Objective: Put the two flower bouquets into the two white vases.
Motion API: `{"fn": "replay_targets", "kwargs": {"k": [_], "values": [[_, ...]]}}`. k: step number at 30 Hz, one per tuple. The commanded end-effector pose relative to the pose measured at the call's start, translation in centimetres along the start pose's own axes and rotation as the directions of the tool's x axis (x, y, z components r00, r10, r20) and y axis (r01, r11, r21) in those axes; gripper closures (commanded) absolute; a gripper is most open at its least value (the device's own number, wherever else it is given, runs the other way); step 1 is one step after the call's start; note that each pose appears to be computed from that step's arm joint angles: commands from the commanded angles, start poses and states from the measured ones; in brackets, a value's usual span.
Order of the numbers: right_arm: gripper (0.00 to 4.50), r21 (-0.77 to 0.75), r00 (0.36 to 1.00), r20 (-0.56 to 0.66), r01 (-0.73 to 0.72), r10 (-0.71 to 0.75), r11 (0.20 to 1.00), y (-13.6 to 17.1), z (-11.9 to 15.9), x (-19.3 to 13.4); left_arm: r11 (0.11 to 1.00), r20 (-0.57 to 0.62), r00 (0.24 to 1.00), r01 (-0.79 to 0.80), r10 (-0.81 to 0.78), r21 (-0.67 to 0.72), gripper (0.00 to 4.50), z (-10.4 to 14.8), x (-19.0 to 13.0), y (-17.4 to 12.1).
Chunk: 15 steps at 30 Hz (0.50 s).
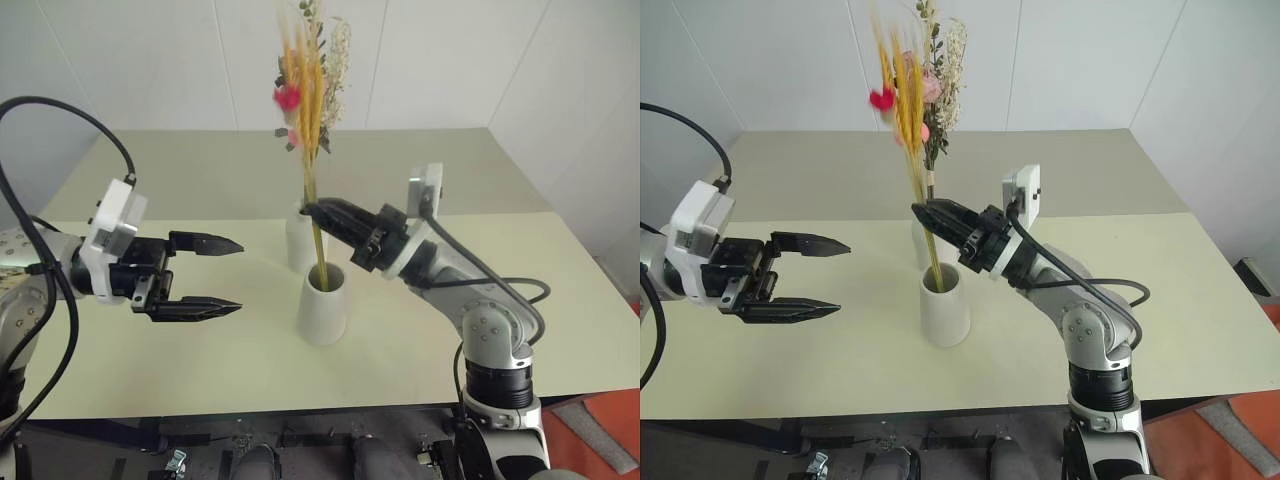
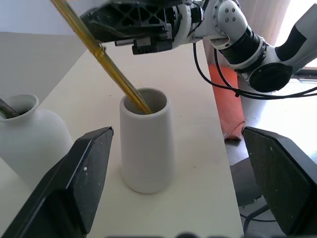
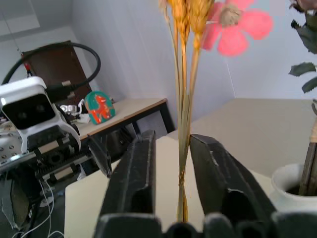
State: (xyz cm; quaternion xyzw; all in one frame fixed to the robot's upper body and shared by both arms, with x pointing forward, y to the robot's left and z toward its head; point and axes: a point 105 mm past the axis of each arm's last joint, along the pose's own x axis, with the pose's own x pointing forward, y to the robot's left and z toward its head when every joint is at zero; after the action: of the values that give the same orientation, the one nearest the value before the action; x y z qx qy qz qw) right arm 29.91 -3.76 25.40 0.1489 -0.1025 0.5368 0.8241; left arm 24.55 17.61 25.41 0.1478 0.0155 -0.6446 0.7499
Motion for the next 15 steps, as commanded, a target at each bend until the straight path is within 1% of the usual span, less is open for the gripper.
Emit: {"fn": "replay_targets", "kwargs": {"k": [1, 6, 8, 13, 15], "values": [[1.69, -0.083, 0.999, 0.037, -0.036, 0.039, 0.996, 0.9, 1.2, -1.7, 0.999, 0.003, 1.000, 0.005, -0.005, 0.045, 0.00, 0.7, -0.1, 0.1], [0.02, -0.104, 0.999, -0.013, -0.050, 0.049, 0.993, 0.5, 1.1, -4.2, 0.999, 0.004, 1.000, 0.003, -0.003, 0.045, 0.00, 0.7, 0.0, 0.5], [0.02, -0.111, 0.998, -0.037, -0.056, 0.052, 0.992, 0.3, 1.2, -5.0, 0.999, 0.005, 1.000, -0.002, 0.002, 0.046, 0.00, 0.6, 0.1, 0.8], [0.02, -0.168, 0.994, -0.111, -0.013, -0.006, 0.986, -1.3, 1.7, -7.2, 0.999, 0.022, 1.000, -0.016, 0.015, 0.043, 0.00, 0.5, 0.3, 1.5], [0.02, -0.208, 0.986, -0.164, 0.000, -0.035, 0.978, -2.1, 2.3, -8.4, 0.999, 0.028, 0.999, -0.033, 0.032, 0.038, 0.00, 0.3, 0.2, 1.7]]}}
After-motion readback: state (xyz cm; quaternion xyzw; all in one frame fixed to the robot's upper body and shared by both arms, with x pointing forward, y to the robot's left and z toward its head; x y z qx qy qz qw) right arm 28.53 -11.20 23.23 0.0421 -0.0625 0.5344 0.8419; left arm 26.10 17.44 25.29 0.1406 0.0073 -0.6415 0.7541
